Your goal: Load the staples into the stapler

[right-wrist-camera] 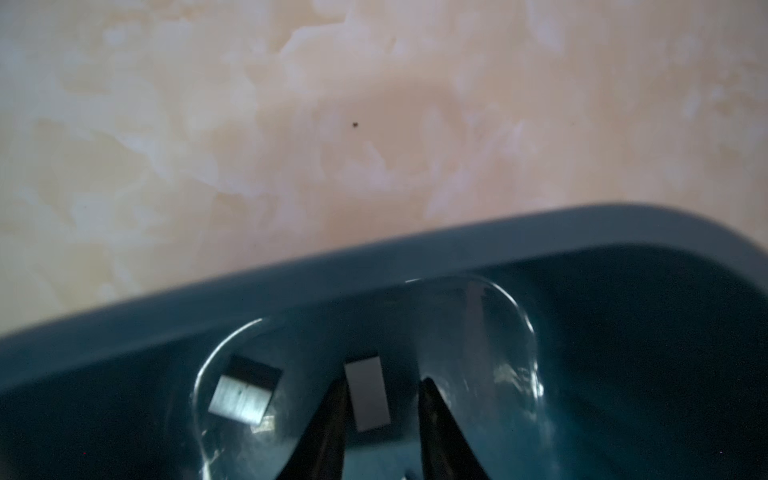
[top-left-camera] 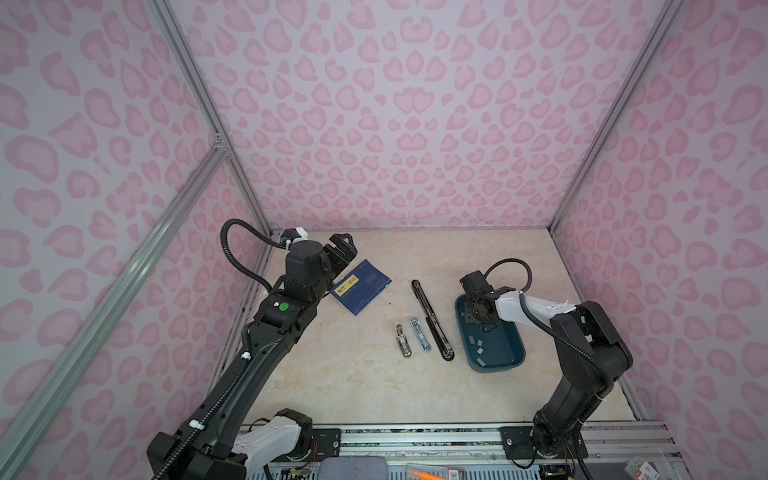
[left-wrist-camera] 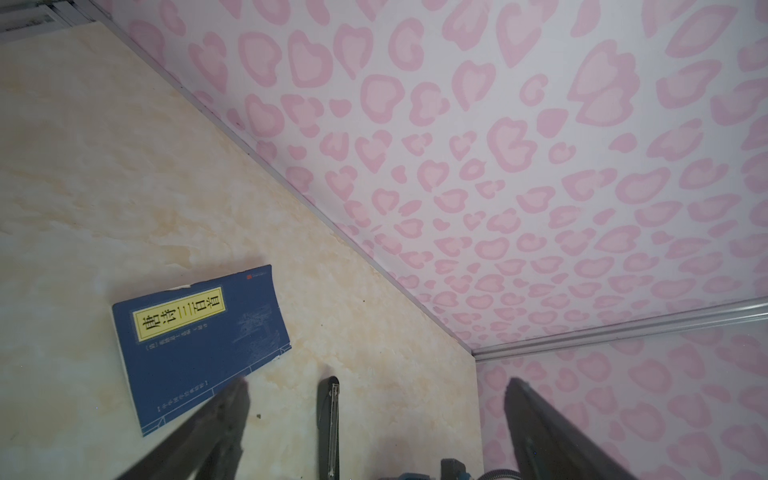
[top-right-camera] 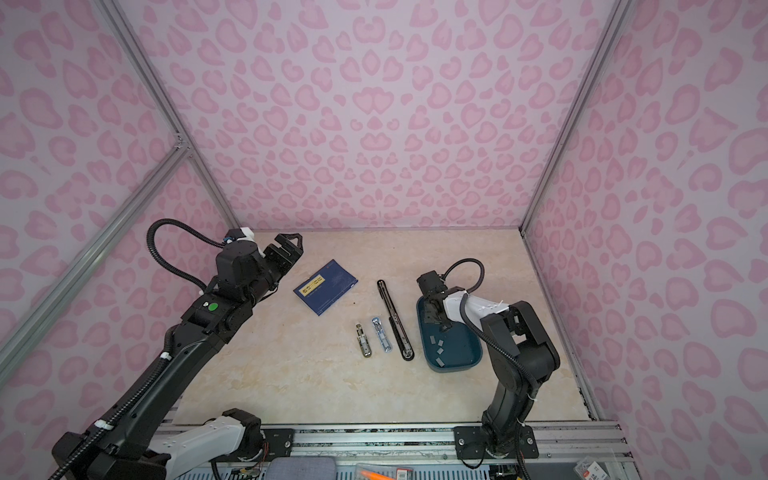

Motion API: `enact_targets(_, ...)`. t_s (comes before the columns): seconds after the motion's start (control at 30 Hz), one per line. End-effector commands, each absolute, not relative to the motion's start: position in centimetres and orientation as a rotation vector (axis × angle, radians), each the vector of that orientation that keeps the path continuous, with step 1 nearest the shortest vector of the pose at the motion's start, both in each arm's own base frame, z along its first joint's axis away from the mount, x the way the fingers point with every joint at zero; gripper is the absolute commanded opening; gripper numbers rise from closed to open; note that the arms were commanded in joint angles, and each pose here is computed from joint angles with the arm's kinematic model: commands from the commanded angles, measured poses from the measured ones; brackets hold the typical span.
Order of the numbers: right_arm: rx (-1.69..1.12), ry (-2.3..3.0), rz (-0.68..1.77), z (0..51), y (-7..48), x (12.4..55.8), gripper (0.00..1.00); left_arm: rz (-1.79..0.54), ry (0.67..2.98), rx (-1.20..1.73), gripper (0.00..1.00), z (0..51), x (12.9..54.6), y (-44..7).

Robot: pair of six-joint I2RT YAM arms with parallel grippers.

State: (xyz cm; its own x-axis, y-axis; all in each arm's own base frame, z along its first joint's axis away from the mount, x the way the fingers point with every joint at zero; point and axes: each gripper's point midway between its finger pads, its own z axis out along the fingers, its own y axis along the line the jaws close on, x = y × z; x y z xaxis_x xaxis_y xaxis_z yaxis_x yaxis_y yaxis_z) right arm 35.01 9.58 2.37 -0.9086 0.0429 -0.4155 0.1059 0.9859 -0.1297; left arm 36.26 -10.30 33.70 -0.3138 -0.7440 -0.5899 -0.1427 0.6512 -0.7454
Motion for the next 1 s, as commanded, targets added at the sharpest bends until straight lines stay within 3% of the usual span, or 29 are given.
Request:
enact_targets(0.0,0.107,2.704,-0.279,2.3,8.4,34.2,0.31,-0.639,1.761,-0.736,0.97,34.1,36.0,-8.6)
enact_targets(0.73,0.103,2.726,-0.178,1.3,9.3,34.8,0.26,-0.595,1.744,-0.741,0.97,33.6,35.2,-7.4)
enact_targets(0.97,0.106,2.730,-0.165,1.2,9.3,34.7,0.20,-0.586,1.752,-0.739,0.97,33.3,35.1,-7.3)
